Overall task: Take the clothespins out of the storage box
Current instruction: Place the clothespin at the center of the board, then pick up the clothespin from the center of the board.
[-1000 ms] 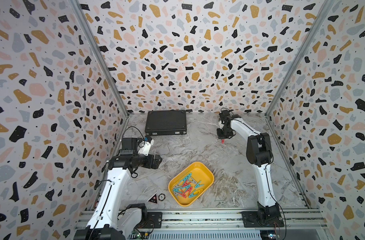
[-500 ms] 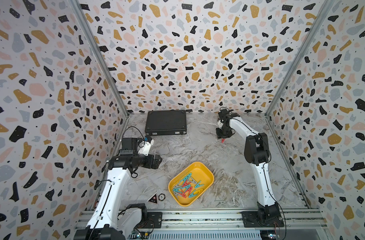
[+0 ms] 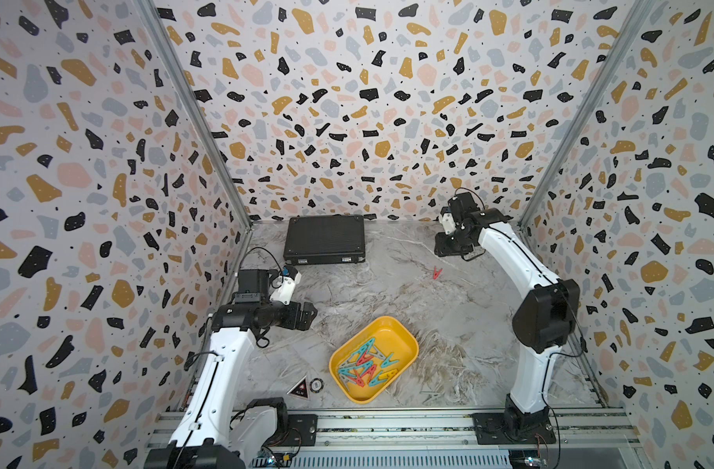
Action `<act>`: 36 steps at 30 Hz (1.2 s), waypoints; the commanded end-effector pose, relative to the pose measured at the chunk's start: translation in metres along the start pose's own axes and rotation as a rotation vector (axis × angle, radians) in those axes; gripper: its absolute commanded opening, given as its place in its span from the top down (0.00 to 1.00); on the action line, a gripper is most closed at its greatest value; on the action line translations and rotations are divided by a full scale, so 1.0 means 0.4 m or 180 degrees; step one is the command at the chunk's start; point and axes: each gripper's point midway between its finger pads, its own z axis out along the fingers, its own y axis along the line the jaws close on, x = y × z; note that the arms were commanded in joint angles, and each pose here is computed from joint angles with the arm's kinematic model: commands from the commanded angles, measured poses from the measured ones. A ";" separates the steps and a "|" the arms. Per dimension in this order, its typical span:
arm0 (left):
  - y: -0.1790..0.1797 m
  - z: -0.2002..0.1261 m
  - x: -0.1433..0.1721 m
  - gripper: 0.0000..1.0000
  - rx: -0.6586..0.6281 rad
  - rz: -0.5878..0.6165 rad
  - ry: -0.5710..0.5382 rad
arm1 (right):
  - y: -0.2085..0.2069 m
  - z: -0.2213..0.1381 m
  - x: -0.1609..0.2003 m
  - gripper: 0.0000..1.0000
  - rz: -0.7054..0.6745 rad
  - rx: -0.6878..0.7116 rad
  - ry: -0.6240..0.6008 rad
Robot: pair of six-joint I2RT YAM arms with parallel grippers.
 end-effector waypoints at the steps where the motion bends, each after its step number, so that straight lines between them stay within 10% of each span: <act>1: -0.008 0.002 0.001 0.00 0.0044 0.0056 -0.0031 | 0.047 -0.066 0.104 0.52 -0.0018 -0.0144 -0.0020; 14: -0.009 0.005 0.003 0.00 0.0064 0.0048 -0.0013 | 0.159 -0.110 0.669 0.53 -0.0342 -0.0775 0.0663; 36: -0.009 0.009 0.005 0.00 0.0082 0.0031 0.0021 | 0.280 -0.026 0.859 0.53 -0.1243 -0.0789 0.0796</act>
